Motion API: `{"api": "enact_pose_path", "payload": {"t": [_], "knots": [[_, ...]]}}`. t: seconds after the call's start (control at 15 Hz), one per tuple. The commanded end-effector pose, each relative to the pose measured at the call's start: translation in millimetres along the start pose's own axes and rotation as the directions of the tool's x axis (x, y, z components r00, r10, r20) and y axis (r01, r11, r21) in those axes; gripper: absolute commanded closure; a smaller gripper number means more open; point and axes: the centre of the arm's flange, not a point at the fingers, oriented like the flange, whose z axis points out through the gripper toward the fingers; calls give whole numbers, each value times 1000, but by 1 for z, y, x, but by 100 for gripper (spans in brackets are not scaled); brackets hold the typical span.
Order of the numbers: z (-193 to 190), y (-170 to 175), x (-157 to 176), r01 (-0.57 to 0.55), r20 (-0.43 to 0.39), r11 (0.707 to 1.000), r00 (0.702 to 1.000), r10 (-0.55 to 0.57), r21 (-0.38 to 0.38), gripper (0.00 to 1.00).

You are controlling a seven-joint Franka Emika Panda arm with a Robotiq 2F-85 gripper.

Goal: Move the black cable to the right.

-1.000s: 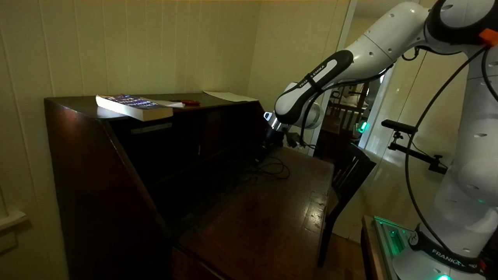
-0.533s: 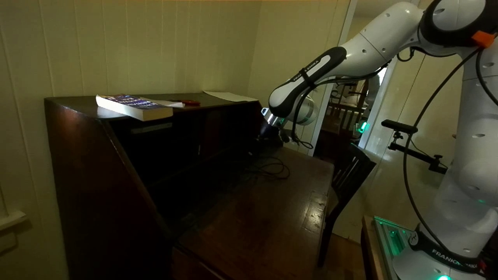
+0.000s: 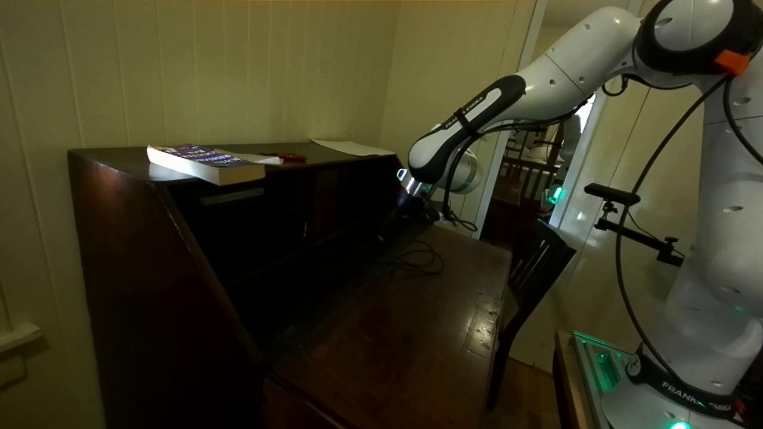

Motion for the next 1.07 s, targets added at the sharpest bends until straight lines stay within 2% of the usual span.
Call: {"api": "enact_pose_path", "payload": {"t": [0.0,0.2,0.27,0.33,0.67,0.87,0.93,1.0], "knots": [[13,-6,10,-55,34,998,998,54,20,0],[21,-9,17,-96,51,995,994,94,32,7],[23,-8,18,-112,56,993,992,111,32,14],[24,-7,20,-130,66,991,990,128,37,15],[36,1,19,-190,124,980,976,182,61,56],[41,4,20,-210,134,976,970,201,59,69],[41,4,20,-215,134,975,970,205,57,71],[42,4,20,-214,131,975,970,206,55,77]]}}
